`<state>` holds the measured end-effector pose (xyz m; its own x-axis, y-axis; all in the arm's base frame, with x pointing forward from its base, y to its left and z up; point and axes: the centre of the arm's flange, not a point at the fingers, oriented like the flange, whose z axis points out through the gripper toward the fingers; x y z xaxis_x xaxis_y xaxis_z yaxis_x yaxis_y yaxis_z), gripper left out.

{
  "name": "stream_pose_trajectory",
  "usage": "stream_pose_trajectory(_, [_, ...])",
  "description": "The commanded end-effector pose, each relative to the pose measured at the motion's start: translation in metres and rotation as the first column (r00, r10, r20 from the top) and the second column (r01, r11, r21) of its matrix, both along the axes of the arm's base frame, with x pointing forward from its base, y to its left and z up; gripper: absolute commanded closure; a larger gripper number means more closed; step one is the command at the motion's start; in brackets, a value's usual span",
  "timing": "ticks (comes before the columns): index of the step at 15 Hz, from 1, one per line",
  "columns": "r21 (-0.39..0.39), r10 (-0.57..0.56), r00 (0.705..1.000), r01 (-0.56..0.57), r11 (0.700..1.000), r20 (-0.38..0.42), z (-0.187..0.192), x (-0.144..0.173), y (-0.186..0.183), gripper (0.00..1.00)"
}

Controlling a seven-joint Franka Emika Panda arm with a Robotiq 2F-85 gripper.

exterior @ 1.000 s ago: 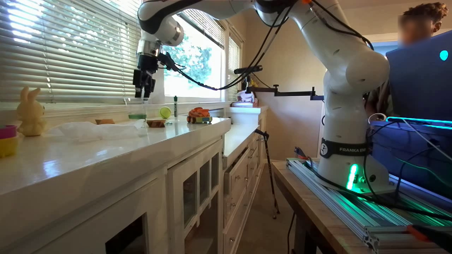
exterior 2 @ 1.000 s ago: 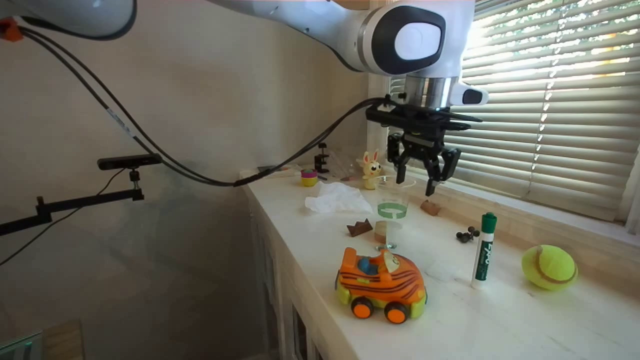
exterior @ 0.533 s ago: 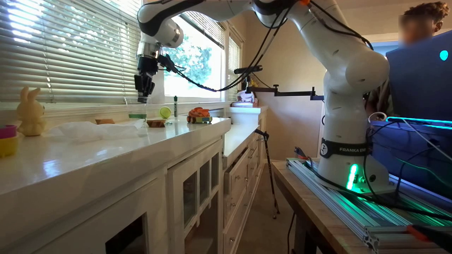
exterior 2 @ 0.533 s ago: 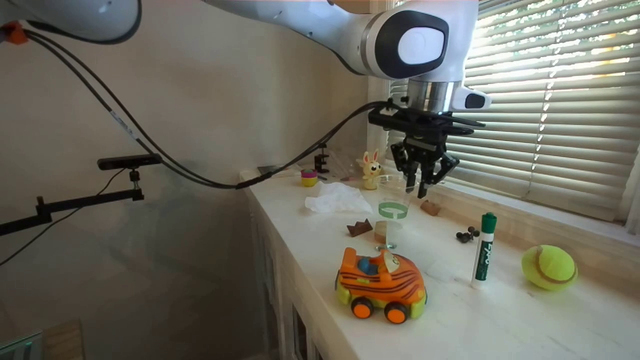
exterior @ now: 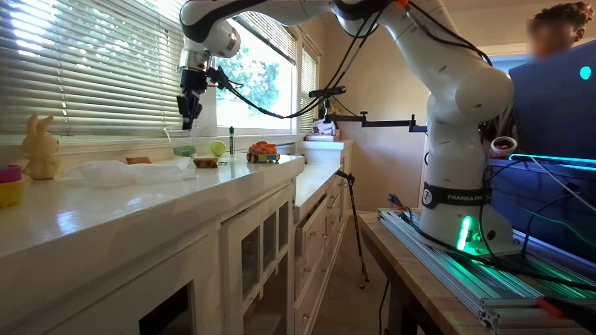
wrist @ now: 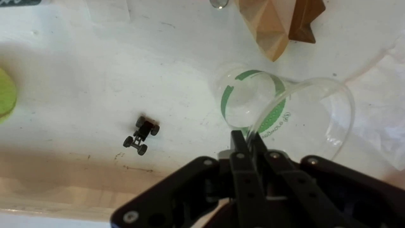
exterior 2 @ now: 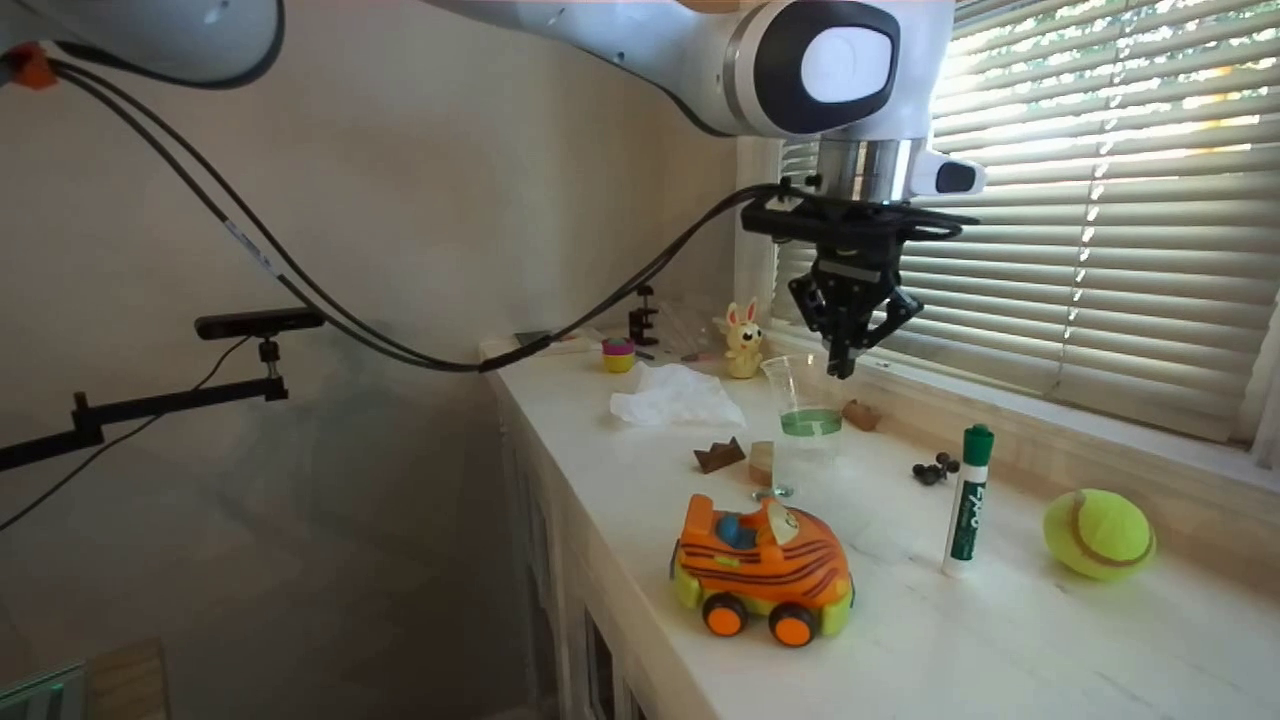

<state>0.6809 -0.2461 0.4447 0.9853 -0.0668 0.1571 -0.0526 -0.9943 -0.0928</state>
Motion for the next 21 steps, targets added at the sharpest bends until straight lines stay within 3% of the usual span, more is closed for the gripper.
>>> stream_pose_trajectory(1, [-0.115, 0.033, 0.997, -0.041, 0.993, -0.071, 0.022, 0.005, 0.005, 0.96])
stream_pose_trajectory(5, [-0.24, 0.09, 0.974, -0.141, 0.96, -0.21, 0.028, 0.003, 0.011, 0.96])
stream_pose_trajectory(10, [-0.37, 0.11, 0.935, -0.239, 0.898, -0.337, 0.024, 0.005, 0.02, 0.96])
stream_pose_trajectory(14, [-0.414, 0.12, 0.919, -0.282, 0.866, -0.376, 0.01, 0.007, 0.022, 0.96])
stream_pose_trajectory(21, [-0.442, 0.113, 0.904, -0.306, 0.843, -0.412, -0.004, 0.011, 0.017, 0.96])
